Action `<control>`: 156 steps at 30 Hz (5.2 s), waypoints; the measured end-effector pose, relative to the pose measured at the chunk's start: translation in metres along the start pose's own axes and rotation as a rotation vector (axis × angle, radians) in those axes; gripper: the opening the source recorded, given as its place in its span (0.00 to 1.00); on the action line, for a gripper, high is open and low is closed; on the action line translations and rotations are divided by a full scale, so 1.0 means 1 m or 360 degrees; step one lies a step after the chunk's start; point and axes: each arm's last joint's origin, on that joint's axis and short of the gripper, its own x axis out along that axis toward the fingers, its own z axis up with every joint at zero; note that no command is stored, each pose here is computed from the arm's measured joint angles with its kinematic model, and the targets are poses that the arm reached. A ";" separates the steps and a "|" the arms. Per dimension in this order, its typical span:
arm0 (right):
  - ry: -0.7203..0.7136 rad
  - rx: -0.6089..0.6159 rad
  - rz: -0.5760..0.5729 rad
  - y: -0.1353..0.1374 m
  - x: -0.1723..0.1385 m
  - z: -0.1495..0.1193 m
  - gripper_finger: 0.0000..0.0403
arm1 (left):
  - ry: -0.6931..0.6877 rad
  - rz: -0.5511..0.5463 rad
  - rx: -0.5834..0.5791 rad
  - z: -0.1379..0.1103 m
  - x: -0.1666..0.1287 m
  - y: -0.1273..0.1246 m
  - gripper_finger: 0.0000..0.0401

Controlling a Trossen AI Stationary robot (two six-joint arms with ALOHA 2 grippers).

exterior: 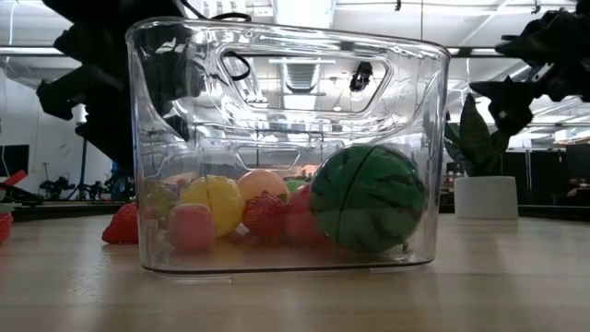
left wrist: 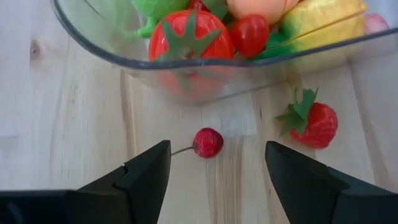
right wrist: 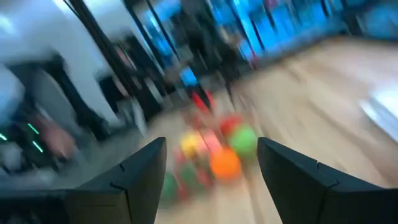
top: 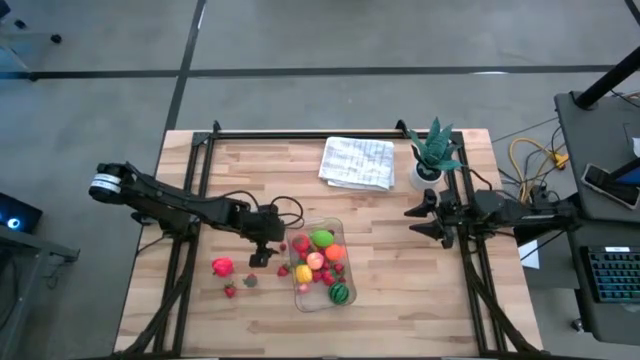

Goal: Pick and placing Produce into tupperware
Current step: Put the red cherry into the transparent bin, then put the red strawberry into the transparent bin

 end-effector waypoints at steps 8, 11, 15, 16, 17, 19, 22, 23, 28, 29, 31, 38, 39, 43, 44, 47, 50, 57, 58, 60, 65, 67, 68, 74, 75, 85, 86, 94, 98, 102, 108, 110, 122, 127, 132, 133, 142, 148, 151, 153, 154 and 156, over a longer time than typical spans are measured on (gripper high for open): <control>-0.0107 -0.0012 0.0057 -0.001 0.004 -0.002 0.60 | 0.0014 0.0003 0.0005 -0.008 0.005 0.001 0.62; -0.0117 -0.0012 0.0062 -0.001 0.004 -0.002 0.60 | 0.0024 0.0004 0.0005 -0.011 0.007 0.001 0.62; -0.0116 -0.0012 0.0061 -0.001 0.004 -0.003 0.60 | 0.0026 0.0003 0.0005 -0.010 0.010 0.001 0.62; -0.0119 -0.0013 0.0063 -0.001 0.004 -0.003 0.60 | 0.0014 0.0002 0.0005 -0.008 0.011 0.001 0.62; -0.0118 -0.0013 0.0063 -0.002 0.004 -0.003 0.60 | 0.0013 0.0000 0.0005 -0.007 0.012 0.001 0.62; -0.0111 -0.0012 0.0058 -0.002 0.004 -0.004 0.60 | 0.0023 -0.0005 0.0005 -0.008 0.014 0.001 0.62; -0.0104 -0.0012 0.0055 -0.002 0.005 -0.004 0.60 | -0.0006 -0.0011 0.0007 -0.005 0.016 0.000 0.62; -0.0103 -0.0012 0.0055 -0.002 0.004 -0.004 0.60 | -0.0005 -0.0021 0.0007 -0.005 0.016 0.000 0.62; -0.0102 -0.0012 0.0054 -0.002 0.005 -0.004 0.60 | 0.0042 -0.0057 0.0036 -0.007 0.024 -0.001 0.61; -0.0102 -0.0012 0.0054 -0.002 0.005 -0.004 0.60 | 0.0057 -0.0056 0.0052 -0.008 0.026 0.000 0.61; -0.0102 -0.0011 0.0054 -0.002 0.005 -0.004 0.60 | 0.0078 -0.0056 0.0065 -0.009 0.030 0.000 0.61; -0.0100 -0.0012 0.0053 -0.002 0.005 -0.004 0.60 | 0.0107 -0.0016 0.0093 -0.011 0.043 0.001 0.61; -0.0100 -0.0012 0.0053 -0.002 0.005 -0.004 0.60 | 0.0109 -0.0009 0.0092 -0.011 0.043 0.001 0.60; -0.0099 -0.0012 0.0053 -0.002 0.005 -0.004 0.60 | 0.0078 0.0058 0.0072 -0.005 0.041 0.002 0.55; -0.0099 -0.0012 0.0053 -0.002 0.005 -0.004 0.60 | 0.0056 0.0096 0.0059 -0.003 0.040 0.002 0.53; -0.0099 -0.0012 0.0053 -0.002 0.005 -0.004 0.60 | 0.0013 0.0159 0.0057 0.001 0.038 0.004 0.49; -0.0099 -0.0012 0.0053 -0.002 0.005 -0.004 0.60 | 0.0025 0.0167 0.0060 -0.002 0.043 0.004 0.45; -0.0099 -0.0012 0.0052 -0.002 0.005 -0.004 0.60 | 0.0066 0.0156 0.0049 -0.005 0.050 0.004 0.40; -0.0099 -0.0012 0.0052 -0.002 0.005 -0.004 0.60 | 0.0067 0.0156 0.0050 -0.005 0.050 0.004 0.40; -0.0099 -0.0012 0.0053 -0.002 0.005 -0.004 0.60 | 0.0065 0.0155 0.0056 -0.005 0.049 0.004 0.37; -0.0099 -0.0012 0.0052 -0.002 0.005 -0.004 0.60 | 0.0065 0.0148 0.0062 -0.005 0.049 0.004 0.28; -0.0099 -0.0012 0.0052 -0.002 0.005 -0.004 0.60 | 0.0065 0.0149 0.0061 -0.004 0.049 0.004 0.24; -0.0099 -0.0012 0.0052 -0.002 0.005 -0.004 0.60 | 0.0064 0.0151 0.0061 -0.003 0.049 0.004 0.22; -0.0099 -0.0012 0.0052 -0.002 0.005 -0.004 0.60 | 0.0086 0.0178 0.0050 -0.005 0.044 0.004 0.15; -0.0099 -0.0012 0.0052 -0.002 0.005 -0.004 0.60 | 0.0112 0.0180 0.0050 -0.006 0.041 0.004 0.15; -0.0099 -0.0012 0.0052 -0.002 0.005 -0.004 0.60 | -0.0054 0.0159 -0.0052 0.016 -0.040 -0.001 0.15; -0.0099 -0.0012 0.0052 -0.002 0.005 -0.004 0.60 | -0.0168 0.0146 -0.0031 0.023 -0.050 -0.002 0.15; -0.0099 -0.0012 0.0052 -0.002 0.005 -0.004 0.60 | -0.0383 -0.0150 0.0171 0.066 -0.047 -0.015 0.15; -0.0098 -0.0012 0.0051 -0.002 0.005 -0.004 0.60 | -0.0328 -0.0247 0.0060 0.091 -0.025 -0.025 0.18; -0.0095 -0.0011 0.0049 -0.003 0.005 -0.005 0.60 | -0.0330 -0.0257 0.0019 0.111 -0.020 -0.027 0.28; -0.0091 -0.0011 0.0047 -0.003 0.005 -0.005 0.60 | -0.0254 -0.0267 -0.0123 0.107 -0.028 -0.028 0.48; -0.0091 -0.0011 0.0048 -0.003 0.005 -0.005 0.60 | -0.0183 -0.0268 -0.0262 0.101 -0.036 -0.028 0.53; -0.0090 -0.0011 0.0047 -0.003 0.005 -0.005 0.60 | 0.0049 0.0103 -0.0356 0.032 -0.048 -0.086 0.56; -0.0090 -0.0011 0.0047 -0.003 0.005 -0.005 0.60 | -0.0004 0.0206 -0.0395 0.020 -0.020 -0.105 0.56; -0.0090 -0.0011 0.0047 -0.003 0.005 -0.005 0.60 | 0.0076 0.0337 -0.0660 0.009 0.002 -0.104 0.56; -0.0090 -0.0011 0.0047 -0.003 0.005 -0.005 0.60 | 0.0097 0.0356 -0.0688 0.006 0.006 -0.104 0.56; -0.0090 -0.0011 0.0047 -0.003 0.005 -0.005 0.60 | 0.0012 0.0330 -0.0638 0.009 0.028 -0.111 0.56; -0.0090 -0.0011 0.0047 -0.003 0.005 -0.005 0.60 | 0.0045 0.0356 -0.0624 0.000 0.039 -0.110 0.56; -0.0090 -0.0011 0.0047 -0.003 0.005 -0.005 0.60 | 0.0021 0.0340 -0.0635 0.000 0.043 -0.110 0.56; -0.0090 -0.0011 0.0047 -0.003 0.005 -0.005 0.60 | 0.0003 0.0326 -0.0644 0.000 0.047 -0.111 0.56; -0.0090 -0.0011 0.0047 -0.003 0.005 -0.005 0.60 | 0.0001 0.0323 -0.0646 0.000 0.049 -0.111 0.56; -0.0090 -0.0011 0.0047 -0.003 0.005 -0.005 0.60 | 0.0005 0.0324 -0.0646 0.000 0.051 -0.112 0.56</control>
